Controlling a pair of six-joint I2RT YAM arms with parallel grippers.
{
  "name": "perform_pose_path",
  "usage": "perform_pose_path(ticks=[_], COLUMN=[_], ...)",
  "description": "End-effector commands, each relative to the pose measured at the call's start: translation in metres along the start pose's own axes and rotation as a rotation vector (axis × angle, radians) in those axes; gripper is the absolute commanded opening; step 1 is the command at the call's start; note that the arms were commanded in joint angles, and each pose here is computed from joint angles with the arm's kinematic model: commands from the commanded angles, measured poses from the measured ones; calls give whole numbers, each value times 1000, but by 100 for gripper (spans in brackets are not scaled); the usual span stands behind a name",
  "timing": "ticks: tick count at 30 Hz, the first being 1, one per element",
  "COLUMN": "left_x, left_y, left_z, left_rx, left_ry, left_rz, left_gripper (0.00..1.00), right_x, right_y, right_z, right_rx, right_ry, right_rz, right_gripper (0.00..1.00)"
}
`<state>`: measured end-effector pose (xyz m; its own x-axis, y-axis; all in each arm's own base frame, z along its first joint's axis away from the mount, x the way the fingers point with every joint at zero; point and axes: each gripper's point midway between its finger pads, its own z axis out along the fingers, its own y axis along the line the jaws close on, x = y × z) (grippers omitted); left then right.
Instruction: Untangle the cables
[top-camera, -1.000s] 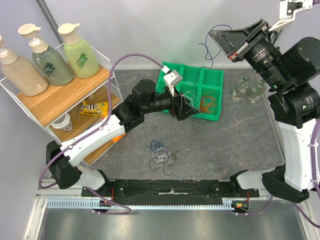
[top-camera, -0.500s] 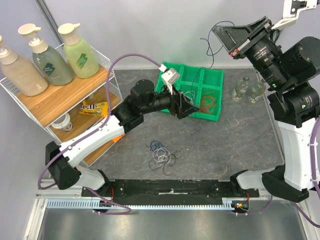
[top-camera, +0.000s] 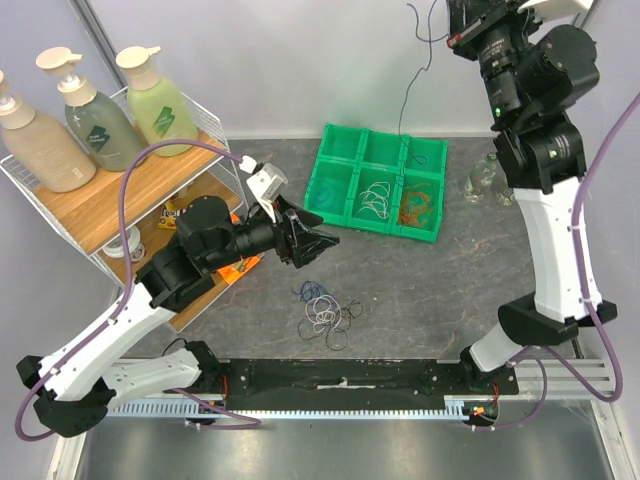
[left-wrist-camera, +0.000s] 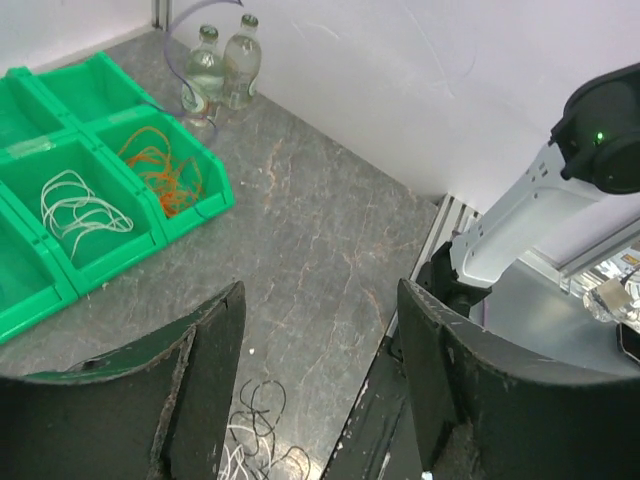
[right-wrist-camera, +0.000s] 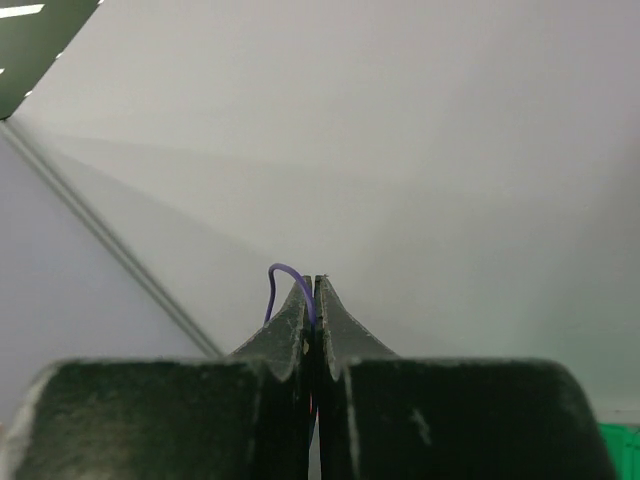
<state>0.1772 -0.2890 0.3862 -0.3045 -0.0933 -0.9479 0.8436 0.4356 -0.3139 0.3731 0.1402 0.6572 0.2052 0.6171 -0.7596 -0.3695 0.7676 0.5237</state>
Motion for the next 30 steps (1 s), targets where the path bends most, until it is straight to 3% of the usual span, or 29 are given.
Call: perform_pose_path(ticks=[1, 8, 17, 24, 30], left_x=[11, 17, 28, 30, 31], left_y=[3, -1, 12, 19, 22], left_z=[-4, -15, -20, -16, -9], left_rx=[-19, -9, -83, -111, -112], left_ry=[66, 106, 148, 163, 188], left_rz=[16, 22, 22, 28, 53], left_gripper=[68, 70, 73, 73, 73], right_x=[-48, -43, -19, 24, 102], right_y=[-23, -63, -121, -184, -228], right_z=[24, 75, 115, 132, 132], right_rx=[77, 125, 180, 268, 307], right_ry=[-241, -359, -386, -297, -102], right_rz=[-75, -178, -253, -287, -307], right_gripper=[0, 0, 0, 0, 0])
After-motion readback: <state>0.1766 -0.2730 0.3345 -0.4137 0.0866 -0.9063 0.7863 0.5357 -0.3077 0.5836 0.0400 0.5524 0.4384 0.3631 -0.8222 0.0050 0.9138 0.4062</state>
